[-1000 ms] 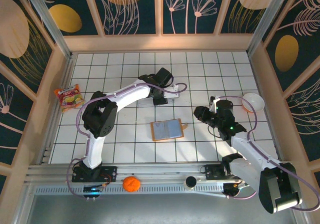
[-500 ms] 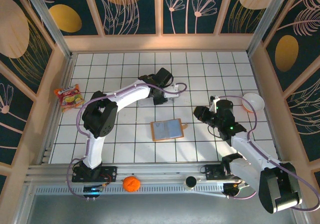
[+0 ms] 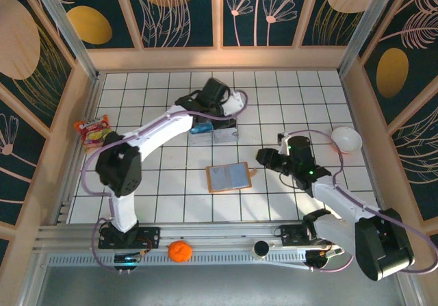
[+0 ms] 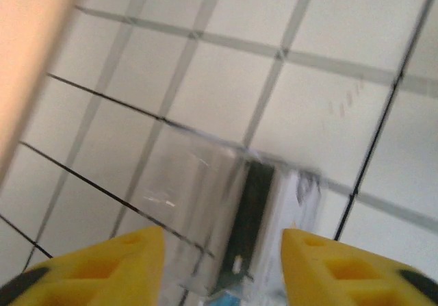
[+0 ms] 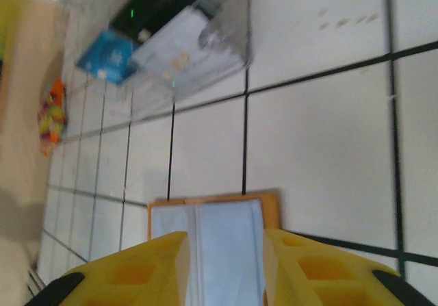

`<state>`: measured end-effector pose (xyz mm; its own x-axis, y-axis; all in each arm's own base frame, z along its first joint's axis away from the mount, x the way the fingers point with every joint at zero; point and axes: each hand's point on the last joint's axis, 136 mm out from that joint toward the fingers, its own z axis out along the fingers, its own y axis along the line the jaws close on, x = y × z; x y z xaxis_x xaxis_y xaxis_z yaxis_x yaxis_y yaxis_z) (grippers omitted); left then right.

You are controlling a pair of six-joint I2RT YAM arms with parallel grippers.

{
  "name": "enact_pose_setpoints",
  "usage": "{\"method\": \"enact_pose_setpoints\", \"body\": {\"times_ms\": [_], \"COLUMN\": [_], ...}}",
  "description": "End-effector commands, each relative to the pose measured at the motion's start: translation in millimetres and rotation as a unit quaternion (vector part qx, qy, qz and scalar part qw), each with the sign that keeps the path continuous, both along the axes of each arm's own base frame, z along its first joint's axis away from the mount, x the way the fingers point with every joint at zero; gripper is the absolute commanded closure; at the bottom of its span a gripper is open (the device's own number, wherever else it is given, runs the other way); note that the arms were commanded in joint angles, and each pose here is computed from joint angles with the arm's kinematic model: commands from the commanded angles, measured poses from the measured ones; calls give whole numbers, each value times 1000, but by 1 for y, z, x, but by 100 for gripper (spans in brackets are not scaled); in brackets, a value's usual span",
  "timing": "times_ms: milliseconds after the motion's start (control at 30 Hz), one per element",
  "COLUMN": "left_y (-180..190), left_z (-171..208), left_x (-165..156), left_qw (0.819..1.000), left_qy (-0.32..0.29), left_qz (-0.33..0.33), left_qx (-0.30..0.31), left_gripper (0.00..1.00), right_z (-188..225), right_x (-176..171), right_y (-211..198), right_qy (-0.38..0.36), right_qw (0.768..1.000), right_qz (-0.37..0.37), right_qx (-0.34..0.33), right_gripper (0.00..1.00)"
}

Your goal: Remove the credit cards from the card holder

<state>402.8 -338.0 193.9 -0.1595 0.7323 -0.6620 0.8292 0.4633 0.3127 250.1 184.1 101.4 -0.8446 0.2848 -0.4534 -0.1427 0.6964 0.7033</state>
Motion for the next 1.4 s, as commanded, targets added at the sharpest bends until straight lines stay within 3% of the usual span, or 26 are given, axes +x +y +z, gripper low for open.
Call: {"method": "enact_pose_setpoints", "body": {"times_ms": [0,67,133,233,367,533,733,1033,1200,1367], "left_y": [5,21,32,43,69,109,138,162,155,147], "left_z": [100,117,122,102,48,1,-26,-33,-38,-46], "left_x": [1,-2,-13,-33,-58,-89,-113,-120,-120,-123], "left_qw": [978,950,922,883,849,818,809,802,806,811], "left_qy": [-41,-41,-24,41,115,148,151,132,147,169], "left_qz": [35,87,117,153,223,299,340,384,376,363], "left_qx": [-203,-296,-367,-442,-466,-469,-456,-439,-433,-427], "left_gripper": [44,35,33,24,1,1,3,12,18,24], "right_z": [14,10,8,4,-9,-31,-50,-80,-92,-84], "right_x": [1,-7,-13,-21,-30,-38,-45,-51,-52,-49], "right_y": [27,44,58,78,99,121,144,144,139,144], "right_qy": [-40,-45,-51,-58,-60,-60,-67,-48,-38,-48], "right_qw": [998,995,991,983,971,951,924,899,894,907], "right_qz": [49,78,101,134,166,197,224,230,222,210], "right_qx": [-26,-49,-71,-108,-163,-232,-303,-369,-387,-362], "right_gripper": [64,64,63,63,61,60,58,61,77,92]}}
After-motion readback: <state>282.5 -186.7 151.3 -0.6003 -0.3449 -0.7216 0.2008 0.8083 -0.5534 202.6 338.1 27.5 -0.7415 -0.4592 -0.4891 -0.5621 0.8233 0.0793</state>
